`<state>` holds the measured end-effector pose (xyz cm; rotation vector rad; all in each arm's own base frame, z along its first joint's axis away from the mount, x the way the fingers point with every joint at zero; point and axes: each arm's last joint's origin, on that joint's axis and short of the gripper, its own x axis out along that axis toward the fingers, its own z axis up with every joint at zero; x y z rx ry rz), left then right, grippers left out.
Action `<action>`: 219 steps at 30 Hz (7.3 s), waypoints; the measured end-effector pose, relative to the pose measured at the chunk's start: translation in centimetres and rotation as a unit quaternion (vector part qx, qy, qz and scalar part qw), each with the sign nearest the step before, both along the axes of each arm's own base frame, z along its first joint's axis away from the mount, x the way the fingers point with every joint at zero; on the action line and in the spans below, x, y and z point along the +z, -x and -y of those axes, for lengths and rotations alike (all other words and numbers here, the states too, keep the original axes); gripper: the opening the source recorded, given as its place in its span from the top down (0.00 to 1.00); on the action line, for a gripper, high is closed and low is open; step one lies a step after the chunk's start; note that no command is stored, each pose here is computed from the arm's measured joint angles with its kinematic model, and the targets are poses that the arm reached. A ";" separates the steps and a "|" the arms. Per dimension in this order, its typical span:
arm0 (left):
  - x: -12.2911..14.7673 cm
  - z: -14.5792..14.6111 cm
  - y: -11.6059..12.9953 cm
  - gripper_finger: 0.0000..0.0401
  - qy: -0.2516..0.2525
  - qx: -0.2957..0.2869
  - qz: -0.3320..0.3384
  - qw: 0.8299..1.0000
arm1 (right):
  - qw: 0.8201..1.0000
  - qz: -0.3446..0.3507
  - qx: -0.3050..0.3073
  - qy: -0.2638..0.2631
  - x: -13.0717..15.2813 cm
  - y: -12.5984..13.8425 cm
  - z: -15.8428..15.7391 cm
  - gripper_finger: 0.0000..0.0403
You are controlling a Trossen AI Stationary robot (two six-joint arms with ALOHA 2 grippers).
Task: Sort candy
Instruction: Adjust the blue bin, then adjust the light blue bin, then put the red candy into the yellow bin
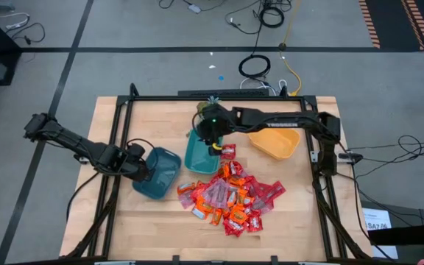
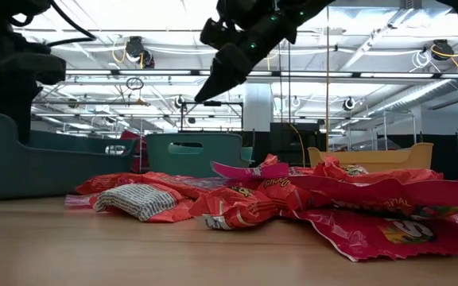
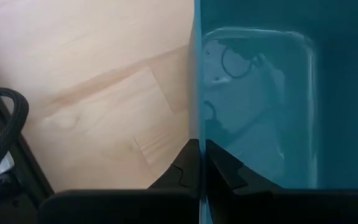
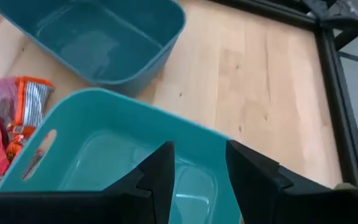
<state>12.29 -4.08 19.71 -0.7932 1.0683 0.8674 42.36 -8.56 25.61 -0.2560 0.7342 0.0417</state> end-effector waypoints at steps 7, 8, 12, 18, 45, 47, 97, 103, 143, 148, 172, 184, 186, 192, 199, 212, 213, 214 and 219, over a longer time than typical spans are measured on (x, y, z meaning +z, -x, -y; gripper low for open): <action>0.0 0.0 0.0 0.93 0.001 0.011 0.003 1.000 | 1.000 -0.026 -0.002 -0.007 -0.6 0.2 0.0 0.67; 0.0 0.0 0.0 0.91 0.001 0.013 0.004 1.000 | 1.000 -0.029 -0.002 -0.007 -0.6 0.2 0.0 0.67; 0.0 0.1 -0.2 0.85 0.006 0.013 0.014 1.000 | 0.999 -0.032 -0.003 -0.009 -0.7 0.3 0.0 0.67; 0.1 0.2 -0.4 0.84 0.016 0.025 0.028 0.999 | 0.999 -0.035 -0.013 -0.019 -0.7 0.3 0.0 0.67; 2.0 0.1 -0.2 0.83 0.029 0.064 0.018 0.997 | 0.999 -0.049 -0.002 -0.011 -0.9 0.5 -0.1 0.67; 2.8 0.1 -0.2 0.83 0.024 0.062 0.017 0.998 | 0.999 -0.049 -0.002 -0.011 -0.9 0.5 -0.1 0.67; 9.6 2.8 -2.5 0.83 0.042 -0.100 0.144 0.984 | 0.934 -0.148 0.240 0.221 0.9 -7.4 -0.8 0.73; 9.4 2.9 -2.8 0.83 0.029 -0.113 0.139 0.983 | 0.920 -0.188 0.247 0.238 -0.8 -7.6 -0.5 0.74; 8.8 3.9 -3.3 0.83 0.011 -0.129 0.129 0.983 | 0.931 -0.255 0.162 0.205 -2.9 -7.1 1.9 0.99; 8.8 3.9 -3.3 0.83 0.011 -0.129 0.130 0.983 | 0.946 -0.240 0.109 0.188 0.1 -5.4 4.4 1.00; 8.8 3.9 -3.3 0.83 0.003 -0.126 0.132 0.983 | 0.979 -0.191 0.054 0.055 3.2 -2.5 7.9 1.00; 8.8 3.9 -3.4 0.83 0.002 -0.126 0.132 0.983 | 0.963 -0.261 0.059 0.025 -2.5 -3.9 8.6 1.00; 8.8 3.9 -3.4 0.83 0.001 -0.126 0.132 0.983 | 0.966 -0.252 0.057 0.031 -2.4 -4.1 8.7 1.00; 8.8 3.9 -3.4 0.83 -0.004 -0.125 0.134 0.983 | 0.977 -0.206 0.038 0.046 -1.9 -4.8 9.1 0.98; 8.8 3.9 -3.4 0.83 -0.004 -0.125 0.134 0.983 | 0.975 -0.216 0.037 0.040 -2.0 -4.7 9.1 0.89; 8.8 3.9 -3.4 0.83 -0.003 -0.124 0.135 0.983 | 0.970 -0.230 -0.014 0.078 1.6 -2.8 8.8 0.74; 8.8 3.9 -3.4 0.83 -0.003 -0.124 0.135 0.983 | 0.971 -0.225 -0.023 0.073 2.4 -2.4 8.6 0.74; 8.8 3.9 -3.4 0.83 -0.003 -0.124 0.135 0.983 | 0.973 -0.218 -0.033 0.066 3.4 -1.9 8.4 0.74; 8.8 3.9 -3.4 0.83 -0.004 -0.124 0.135 0.983 | 0.976 -0.186 -0.114 -0.004 8.4 1.2 7.2 0.74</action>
